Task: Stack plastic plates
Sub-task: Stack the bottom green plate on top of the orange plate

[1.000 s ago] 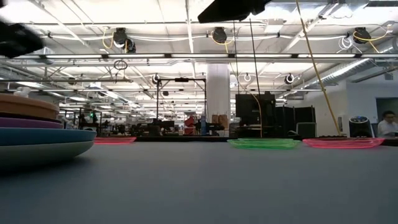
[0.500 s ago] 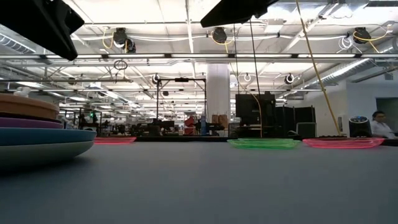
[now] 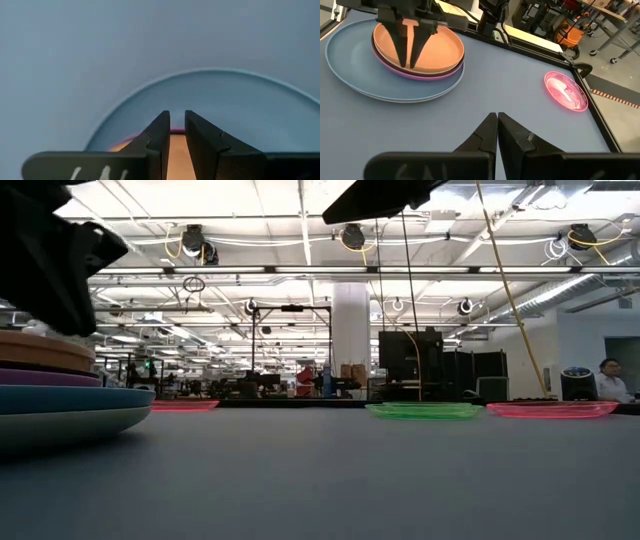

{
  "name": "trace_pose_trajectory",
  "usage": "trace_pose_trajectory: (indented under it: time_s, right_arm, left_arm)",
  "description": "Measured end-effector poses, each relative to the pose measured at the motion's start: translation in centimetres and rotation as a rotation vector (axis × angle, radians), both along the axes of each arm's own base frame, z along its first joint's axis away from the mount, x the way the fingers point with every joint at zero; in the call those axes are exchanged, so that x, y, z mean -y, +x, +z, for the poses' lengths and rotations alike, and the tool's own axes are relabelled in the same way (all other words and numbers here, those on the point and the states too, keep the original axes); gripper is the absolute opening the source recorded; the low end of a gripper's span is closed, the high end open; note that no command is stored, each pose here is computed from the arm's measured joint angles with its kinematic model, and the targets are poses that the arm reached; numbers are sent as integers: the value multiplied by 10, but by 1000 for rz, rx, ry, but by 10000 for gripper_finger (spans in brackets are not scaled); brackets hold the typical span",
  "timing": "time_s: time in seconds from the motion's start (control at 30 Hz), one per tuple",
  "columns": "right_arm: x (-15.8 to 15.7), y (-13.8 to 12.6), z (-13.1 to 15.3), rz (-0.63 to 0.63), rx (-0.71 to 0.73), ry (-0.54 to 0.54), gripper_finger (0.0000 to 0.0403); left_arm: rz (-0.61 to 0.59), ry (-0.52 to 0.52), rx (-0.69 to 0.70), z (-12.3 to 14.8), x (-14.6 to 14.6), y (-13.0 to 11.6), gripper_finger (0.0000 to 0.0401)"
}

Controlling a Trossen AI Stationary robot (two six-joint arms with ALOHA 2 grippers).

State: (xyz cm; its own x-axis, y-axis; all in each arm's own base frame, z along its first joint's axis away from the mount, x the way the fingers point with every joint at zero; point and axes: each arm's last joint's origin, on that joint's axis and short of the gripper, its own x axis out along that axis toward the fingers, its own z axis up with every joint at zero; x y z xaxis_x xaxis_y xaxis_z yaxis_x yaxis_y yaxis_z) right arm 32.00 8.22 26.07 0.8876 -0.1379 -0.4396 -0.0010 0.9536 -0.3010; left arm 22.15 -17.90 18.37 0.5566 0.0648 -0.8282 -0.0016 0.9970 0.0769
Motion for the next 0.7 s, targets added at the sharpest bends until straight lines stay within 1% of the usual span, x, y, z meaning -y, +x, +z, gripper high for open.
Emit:
trace_pose_trajectory:
  time_s: [0.1,0.2,0.4,0.57,0.7]
  right_arm:
    - [0,0,0,0,0,0,9]
    - [0,0,0,0,0,0,9]
    - [0,0,0,-1,0,2,9]
    - [0,0,0,-10,1,21,9]
    - [0,-1,-1,-26,-7,47,8]
  left_arm:
    - [24,-36,-48,-2,-1,-3,67]
    - [48,-46,-95,-4,-2,-7,67]
    - [52,-48,-117,-5,-1,-10,67]
    - [-2,-39,-104,1,1,-14,67]
    - [-53,-41,-78,15,-1,-22,67]
